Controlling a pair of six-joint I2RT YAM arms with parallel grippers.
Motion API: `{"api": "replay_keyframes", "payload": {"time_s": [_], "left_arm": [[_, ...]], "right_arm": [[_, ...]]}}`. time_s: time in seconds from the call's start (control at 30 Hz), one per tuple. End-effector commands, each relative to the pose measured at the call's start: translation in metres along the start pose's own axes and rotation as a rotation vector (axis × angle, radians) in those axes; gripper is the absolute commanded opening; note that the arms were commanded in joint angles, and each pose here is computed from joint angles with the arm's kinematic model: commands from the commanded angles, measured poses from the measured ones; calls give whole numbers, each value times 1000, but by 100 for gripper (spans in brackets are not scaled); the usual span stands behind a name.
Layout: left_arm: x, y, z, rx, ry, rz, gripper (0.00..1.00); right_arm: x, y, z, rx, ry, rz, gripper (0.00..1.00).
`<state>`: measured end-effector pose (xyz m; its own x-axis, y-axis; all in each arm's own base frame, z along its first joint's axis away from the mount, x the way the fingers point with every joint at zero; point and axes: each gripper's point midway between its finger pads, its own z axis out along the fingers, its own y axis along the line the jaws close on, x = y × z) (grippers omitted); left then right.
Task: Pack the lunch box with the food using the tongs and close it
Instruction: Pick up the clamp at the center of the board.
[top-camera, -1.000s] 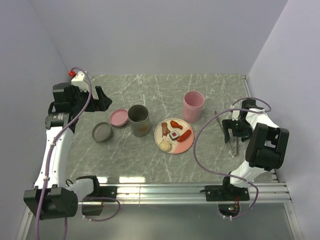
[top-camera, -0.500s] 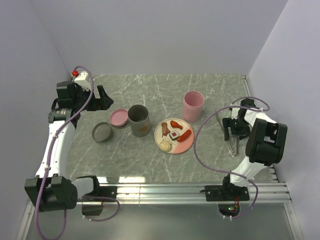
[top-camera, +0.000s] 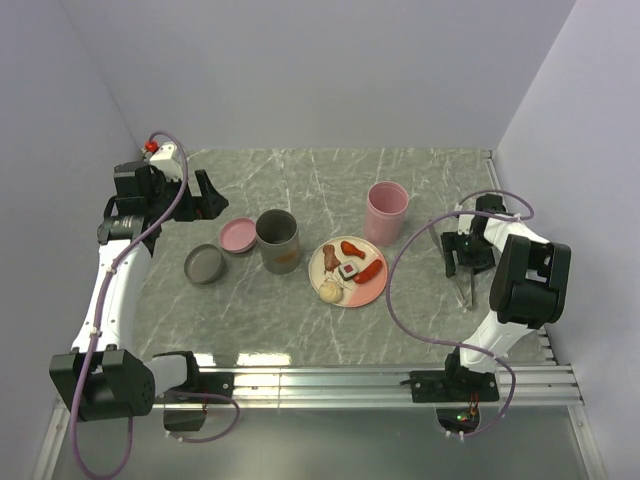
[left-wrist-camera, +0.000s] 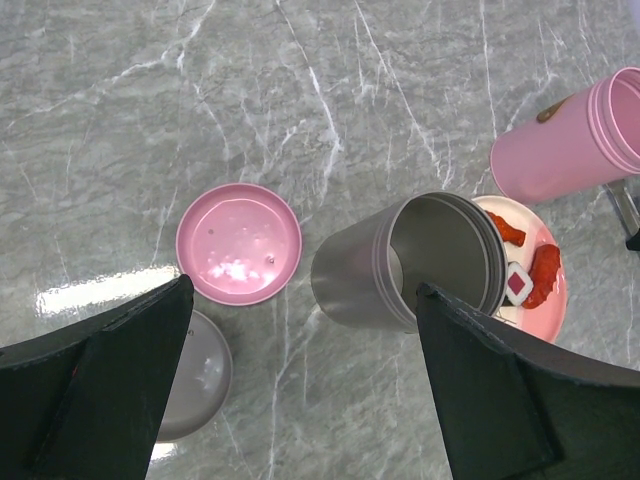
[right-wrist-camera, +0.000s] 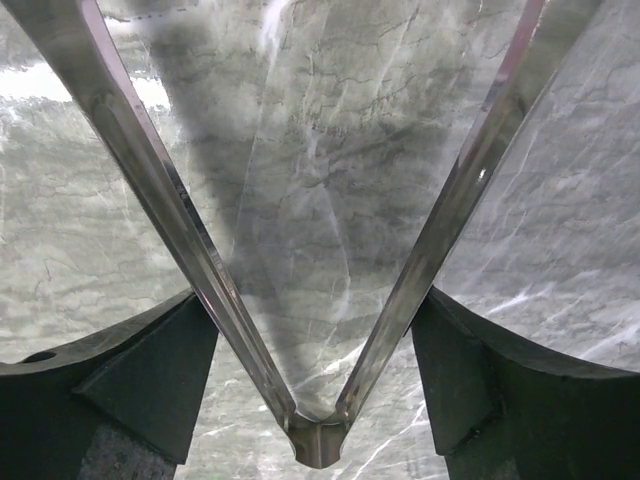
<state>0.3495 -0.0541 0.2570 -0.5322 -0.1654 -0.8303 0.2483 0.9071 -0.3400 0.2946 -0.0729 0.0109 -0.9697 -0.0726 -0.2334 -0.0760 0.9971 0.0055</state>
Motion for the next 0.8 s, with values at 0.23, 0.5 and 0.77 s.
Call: {"api": "replay_keyframes", "payload": {"time_s": [0.23, 0.5, 0.77], "left_arm": [[-8, -6, 0, 32, -33, 0, 99], [-11, -11, -4, 47, -35, 2, 99], [-16, -22, -10, 89, -31, -6, 99]], "right_arm": [[-21, 3, -2, -30, -42, 23, 82], [-25, 8, -6, -60, -49, 39, 73], [-49, 17, -75, -80, -204, 20, 72]]}}
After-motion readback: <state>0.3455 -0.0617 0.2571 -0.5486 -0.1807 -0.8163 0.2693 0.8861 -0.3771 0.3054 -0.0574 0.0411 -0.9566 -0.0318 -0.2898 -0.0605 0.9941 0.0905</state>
